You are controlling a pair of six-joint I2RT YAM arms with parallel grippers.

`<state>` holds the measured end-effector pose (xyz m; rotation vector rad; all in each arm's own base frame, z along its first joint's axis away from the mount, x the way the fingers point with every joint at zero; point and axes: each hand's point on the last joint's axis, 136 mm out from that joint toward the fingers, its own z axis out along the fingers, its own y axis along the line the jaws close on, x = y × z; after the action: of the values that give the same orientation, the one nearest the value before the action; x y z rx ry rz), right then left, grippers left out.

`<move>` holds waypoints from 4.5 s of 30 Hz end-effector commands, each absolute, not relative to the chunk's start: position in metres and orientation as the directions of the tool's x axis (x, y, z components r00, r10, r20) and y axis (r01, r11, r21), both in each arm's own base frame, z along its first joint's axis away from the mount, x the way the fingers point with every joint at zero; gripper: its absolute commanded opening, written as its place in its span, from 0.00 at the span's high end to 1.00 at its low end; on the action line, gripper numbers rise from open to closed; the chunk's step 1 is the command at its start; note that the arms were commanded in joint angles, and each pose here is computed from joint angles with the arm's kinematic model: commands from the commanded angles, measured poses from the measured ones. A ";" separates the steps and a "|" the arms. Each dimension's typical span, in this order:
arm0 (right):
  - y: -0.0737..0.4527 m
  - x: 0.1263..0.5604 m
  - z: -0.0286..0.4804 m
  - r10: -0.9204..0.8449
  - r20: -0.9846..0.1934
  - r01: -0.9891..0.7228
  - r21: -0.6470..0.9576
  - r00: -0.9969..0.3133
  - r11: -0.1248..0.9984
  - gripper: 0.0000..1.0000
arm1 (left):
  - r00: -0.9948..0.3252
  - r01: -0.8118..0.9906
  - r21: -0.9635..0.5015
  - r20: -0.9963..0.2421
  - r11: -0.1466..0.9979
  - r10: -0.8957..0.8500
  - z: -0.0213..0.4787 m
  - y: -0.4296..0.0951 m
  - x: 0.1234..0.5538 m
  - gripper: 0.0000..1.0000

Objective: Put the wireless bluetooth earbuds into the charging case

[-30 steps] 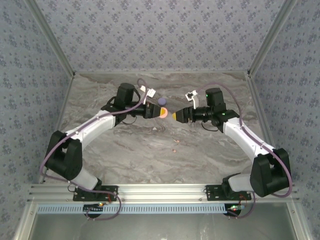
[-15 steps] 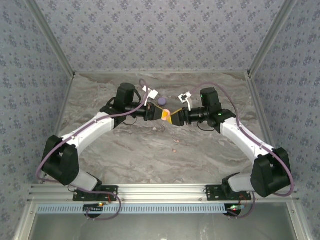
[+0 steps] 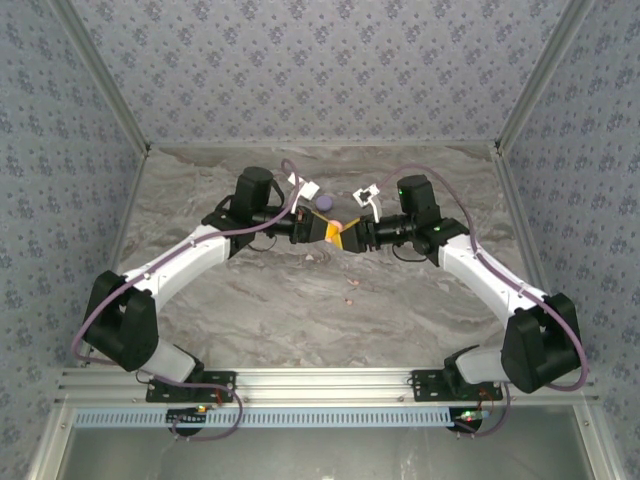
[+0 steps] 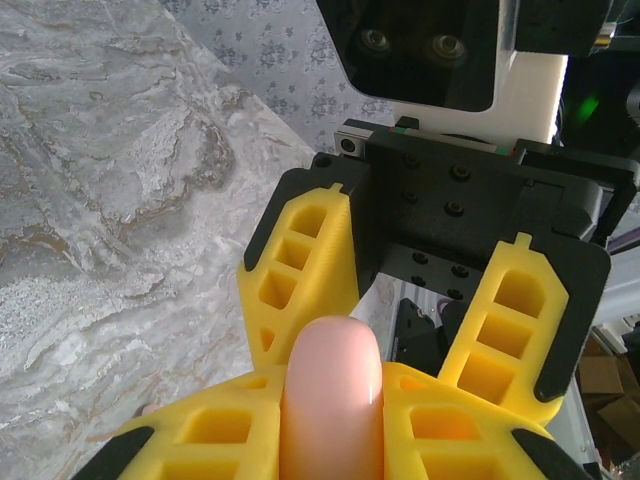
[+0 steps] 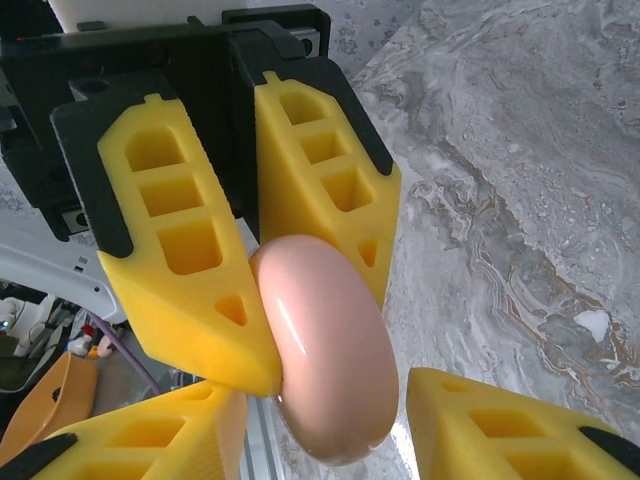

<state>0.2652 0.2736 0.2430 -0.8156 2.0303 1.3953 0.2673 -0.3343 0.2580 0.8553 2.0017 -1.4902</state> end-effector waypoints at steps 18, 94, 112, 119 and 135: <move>0.267 0.273 0.261 -0.131 -0.771 -0.766 0.569 -0.624 0.300 0.83 | -0.625 0.779 -0.596 -0.765 0.197 0.154 0.287 -0.335 0.266 0.58; 0.248 0.276 0.286 -0.114 -0.791 -0.782 0.553 -0.602 0.289 0.87 | -0.594 0.802 -0.564 -0.788 0.196 0.161 0.295 -0.327 0.254 0.53; 0.251 0.272 0.310 -0.072 -0.816 -0.803 0.544 -0.574 0.242 0.87 | -0.606 0.791 -0.587 -0.790 0.171 0.093 0.298 -0.330 0.257 0.43; 0.255 0.270 0.313 -0.071 -0.819 -0.809 0.542 -0.569 0.228 0.87 | -0.604 0.793 -0.587 -0.792 0.163 0.091 0.301 -0.332 0.257 0.50; 0.258 0.271 0.317 -0.059 -0.824 -0.810 0.538 -0.564 0.231 0.87 | -0.602 0.795 -0.588 -0.795 0.151 0.076 0.305 -0.336 0.258 0.57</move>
<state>0.2760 0.2569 0.2996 -0.7819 1.8750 1.3878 0.2599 -0.3330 0.2936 0.8109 1.8735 -1.4873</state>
